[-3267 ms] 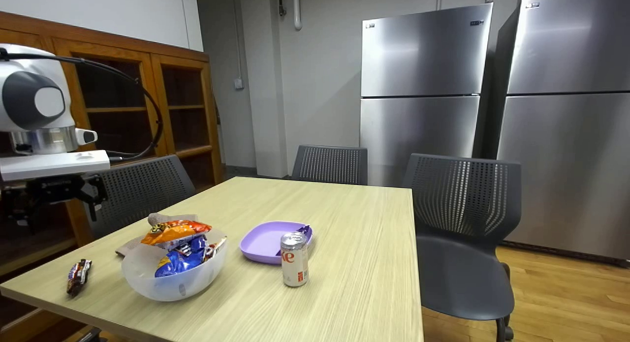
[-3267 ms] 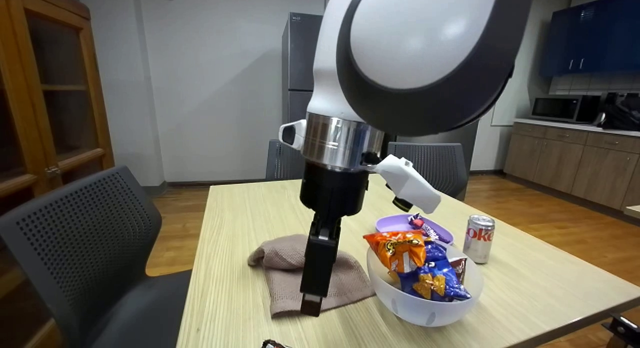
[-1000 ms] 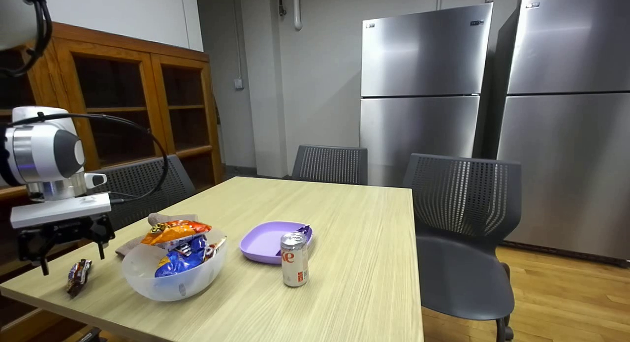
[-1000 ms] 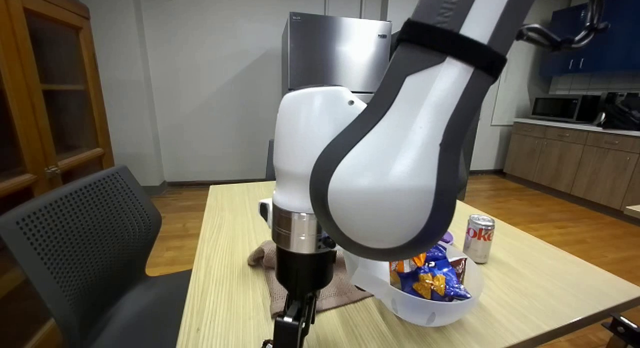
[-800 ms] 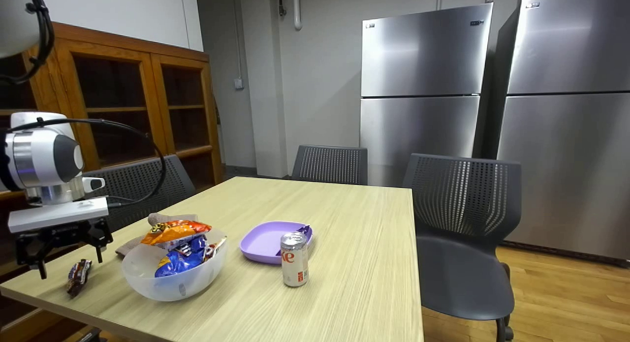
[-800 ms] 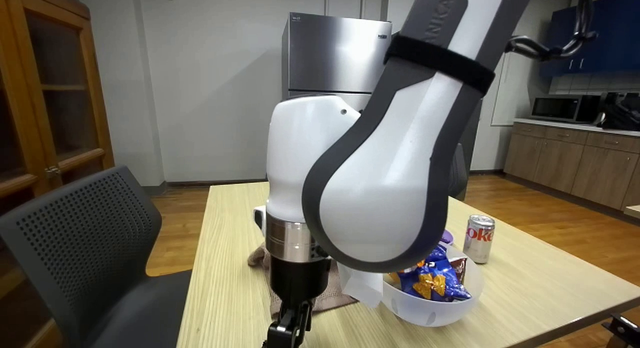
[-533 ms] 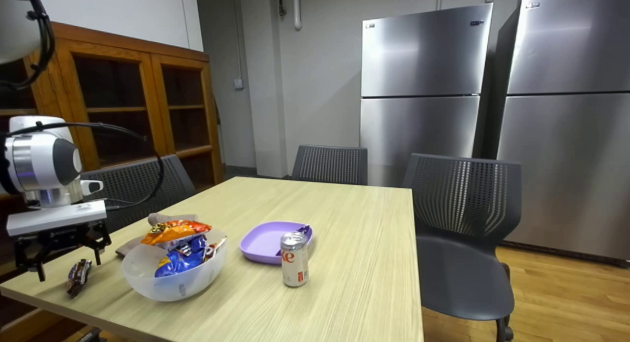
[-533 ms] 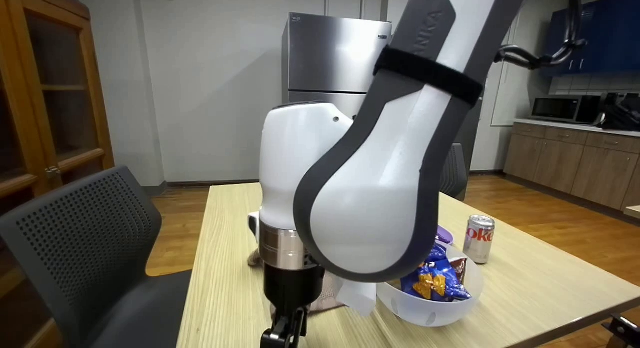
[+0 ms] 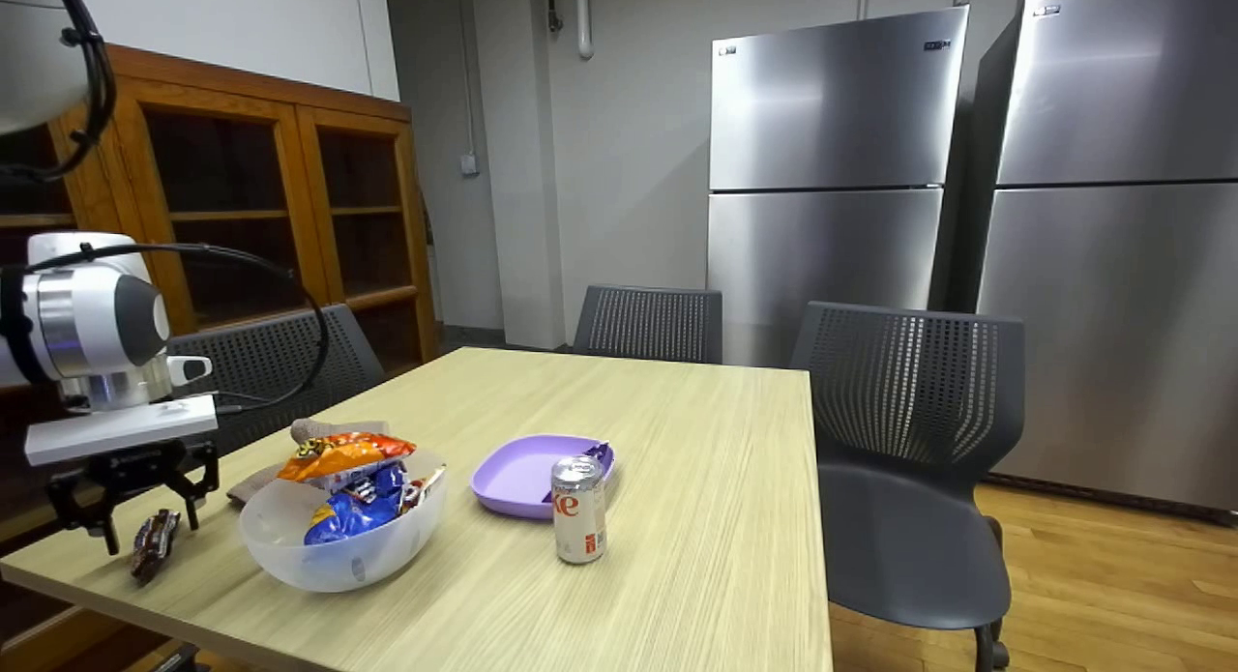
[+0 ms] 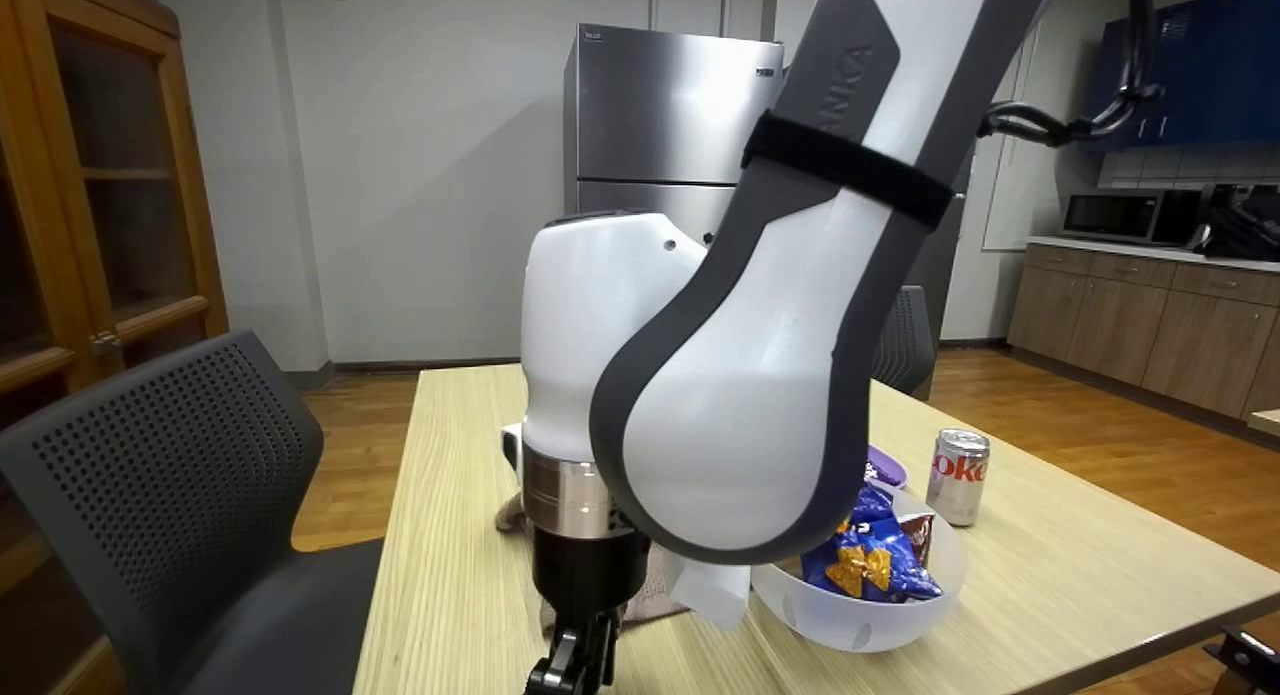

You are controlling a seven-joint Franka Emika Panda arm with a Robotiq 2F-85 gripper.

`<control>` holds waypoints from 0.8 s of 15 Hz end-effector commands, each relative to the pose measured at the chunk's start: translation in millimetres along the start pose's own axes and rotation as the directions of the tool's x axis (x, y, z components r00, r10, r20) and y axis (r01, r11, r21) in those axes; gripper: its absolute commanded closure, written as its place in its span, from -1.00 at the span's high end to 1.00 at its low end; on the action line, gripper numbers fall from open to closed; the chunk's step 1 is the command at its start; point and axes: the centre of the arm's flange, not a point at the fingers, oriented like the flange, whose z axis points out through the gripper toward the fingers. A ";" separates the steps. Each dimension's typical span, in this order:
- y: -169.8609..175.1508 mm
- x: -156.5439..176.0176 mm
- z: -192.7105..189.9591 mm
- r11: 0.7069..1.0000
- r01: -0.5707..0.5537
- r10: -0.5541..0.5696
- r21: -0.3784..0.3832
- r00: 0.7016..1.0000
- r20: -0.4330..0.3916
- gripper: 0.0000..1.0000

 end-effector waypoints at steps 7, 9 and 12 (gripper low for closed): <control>-3.2 4.6 -9.0 1.000 0.004 -0.004 -0.007 1.000 -0.006 -0.93; -4.8 4.1 -21.3 1.000 0.017 -0.017 0.008 1.000 -0.017 -0.96; -4.8 5.3 -41.9 1.000 0.016 -0.015 0.022 0.999 -0.040 -0.93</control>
